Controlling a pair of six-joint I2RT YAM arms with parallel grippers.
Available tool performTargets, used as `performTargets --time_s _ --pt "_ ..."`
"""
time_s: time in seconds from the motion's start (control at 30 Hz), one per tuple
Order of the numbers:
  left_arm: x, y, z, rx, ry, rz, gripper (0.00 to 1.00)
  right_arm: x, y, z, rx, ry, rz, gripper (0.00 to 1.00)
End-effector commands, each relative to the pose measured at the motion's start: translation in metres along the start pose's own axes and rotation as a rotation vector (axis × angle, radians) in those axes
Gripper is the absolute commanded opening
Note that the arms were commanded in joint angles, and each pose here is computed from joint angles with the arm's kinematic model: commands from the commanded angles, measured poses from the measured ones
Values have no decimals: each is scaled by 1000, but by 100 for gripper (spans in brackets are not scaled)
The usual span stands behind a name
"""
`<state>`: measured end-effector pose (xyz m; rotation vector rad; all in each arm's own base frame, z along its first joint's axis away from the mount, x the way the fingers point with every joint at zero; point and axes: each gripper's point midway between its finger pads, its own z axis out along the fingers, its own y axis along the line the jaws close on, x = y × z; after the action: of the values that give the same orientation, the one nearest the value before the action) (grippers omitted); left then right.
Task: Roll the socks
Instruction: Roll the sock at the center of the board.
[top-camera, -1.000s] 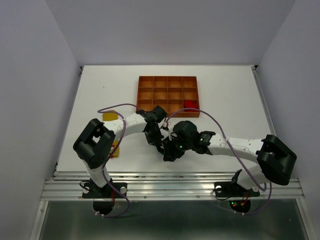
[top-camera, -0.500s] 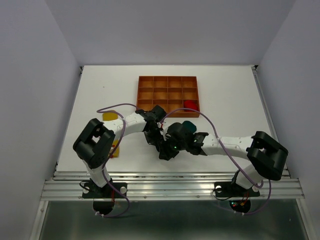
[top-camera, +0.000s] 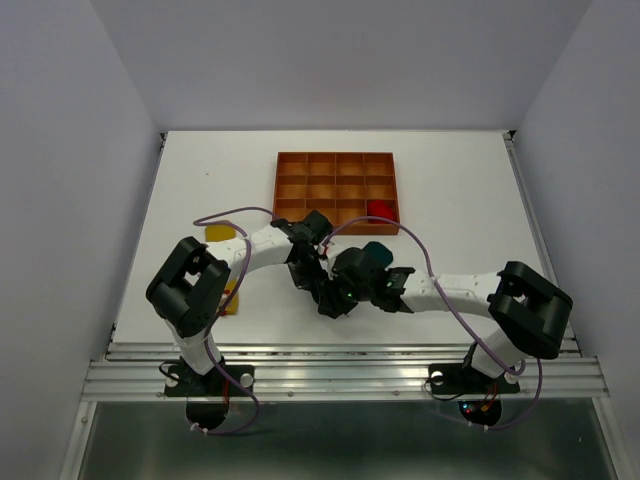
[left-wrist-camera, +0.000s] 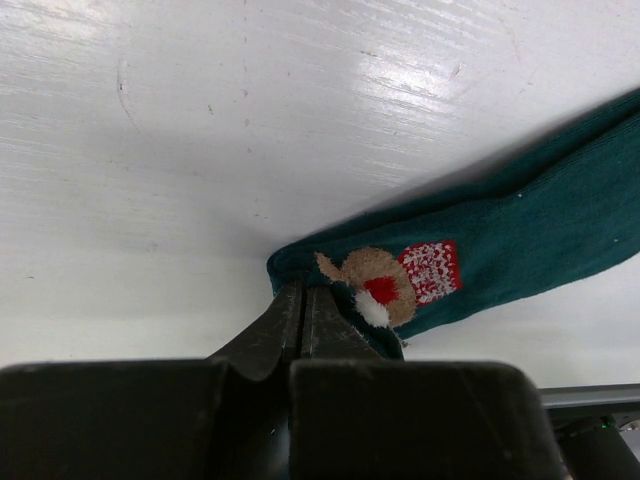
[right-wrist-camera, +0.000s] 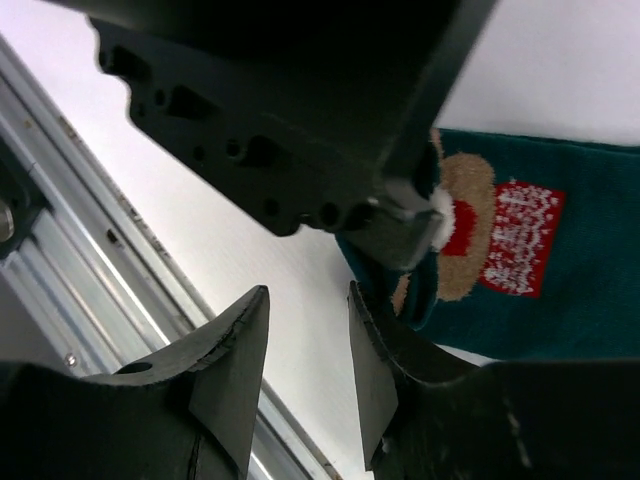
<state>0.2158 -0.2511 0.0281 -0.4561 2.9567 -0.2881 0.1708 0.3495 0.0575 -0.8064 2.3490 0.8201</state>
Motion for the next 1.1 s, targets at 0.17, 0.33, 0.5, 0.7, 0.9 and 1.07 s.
performTargets --time_s 0.17,0.33,0.5,0.7,0.9,1.07 --pt "-2 4 -2 -26 -10 -9 0 -9 -30 4 170 -85 10 43" --pt "-1 4 -1 -25 -3 -11 0 3 -40 6 210 -50 -7 43" --pt "-1 3 -3 -19 -4 -11 0 22 -50 13 231 11 -24 43" --pt "-2 3 -4 -19 -3 -18 0 49 -61 14 258 106 -44 45" --pt "-12 -2 -14 13 -37 -36 43 64 -73 8 335 147 -66 46" --pt "-25 3 -29 23 -79 -63 54 68 -74 10 365 163 -94 46"
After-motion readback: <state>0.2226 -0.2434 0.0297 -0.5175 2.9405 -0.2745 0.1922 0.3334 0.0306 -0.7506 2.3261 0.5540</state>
